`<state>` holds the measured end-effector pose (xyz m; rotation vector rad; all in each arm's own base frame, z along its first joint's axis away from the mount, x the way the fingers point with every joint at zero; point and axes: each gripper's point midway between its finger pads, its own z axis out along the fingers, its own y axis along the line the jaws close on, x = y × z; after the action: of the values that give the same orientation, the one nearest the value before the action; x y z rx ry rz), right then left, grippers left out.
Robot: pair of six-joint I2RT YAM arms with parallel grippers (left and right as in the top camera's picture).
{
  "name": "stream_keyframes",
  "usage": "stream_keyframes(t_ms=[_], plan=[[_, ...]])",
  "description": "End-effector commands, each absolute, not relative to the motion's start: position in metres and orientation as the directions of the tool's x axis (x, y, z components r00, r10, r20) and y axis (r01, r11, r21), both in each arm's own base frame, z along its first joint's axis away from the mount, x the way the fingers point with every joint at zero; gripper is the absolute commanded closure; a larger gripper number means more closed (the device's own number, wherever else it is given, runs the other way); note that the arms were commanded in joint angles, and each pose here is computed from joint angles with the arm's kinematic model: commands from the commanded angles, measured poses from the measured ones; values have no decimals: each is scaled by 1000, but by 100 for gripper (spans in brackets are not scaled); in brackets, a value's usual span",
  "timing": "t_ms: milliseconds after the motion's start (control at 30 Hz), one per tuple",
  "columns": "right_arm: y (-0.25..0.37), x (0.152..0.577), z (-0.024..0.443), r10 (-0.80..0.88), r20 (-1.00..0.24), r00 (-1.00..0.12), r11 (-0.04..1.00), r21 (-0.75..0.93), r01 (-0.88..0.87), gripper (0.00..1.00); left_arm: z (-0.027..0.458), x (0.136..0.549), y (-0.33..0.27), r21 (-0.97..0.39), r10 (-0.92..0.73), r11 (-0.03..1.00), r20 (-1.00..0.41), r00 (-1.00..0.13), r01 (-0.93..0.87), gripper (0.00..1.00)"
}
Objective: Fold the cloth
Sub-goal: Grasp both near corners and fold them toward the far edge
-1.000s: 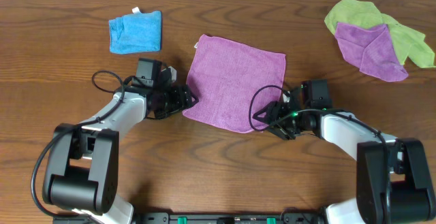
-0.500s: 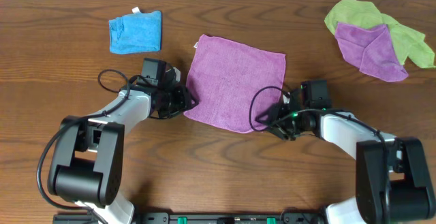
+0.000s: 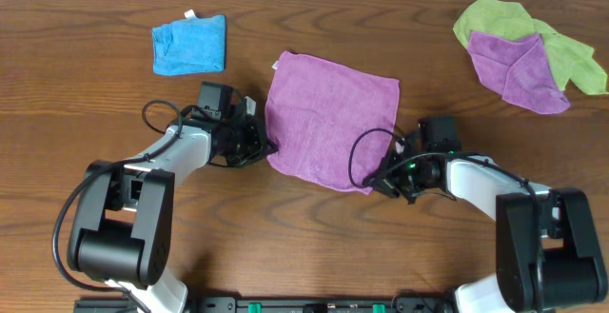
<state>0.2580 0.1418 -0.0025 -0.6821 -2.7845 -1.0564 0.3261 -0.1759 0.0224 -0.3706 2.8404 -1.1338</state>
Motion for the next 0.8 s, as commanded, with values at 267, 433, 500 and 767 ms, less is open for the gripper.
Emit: stream_keyframes(t_ms=[267,433,500,767], plan=[[97,270,29,426,85,-901,687,617,384,98,39,309,-194,-725,-204,652,111,-973,-220,94],[91,273,30,433,64,-899,692,615,378,98,52,294,-226,-740,-121,658,75,-990,-136,94],[87,275,28,441,49,-896,705,600,379,98,54,288,-241,-740,-100,662,70,-993,-119,94],[75,289,30,463,-17,-886,737,564,374,98,55,279,-262,-738,-72,668,59,-996,-92,94]])
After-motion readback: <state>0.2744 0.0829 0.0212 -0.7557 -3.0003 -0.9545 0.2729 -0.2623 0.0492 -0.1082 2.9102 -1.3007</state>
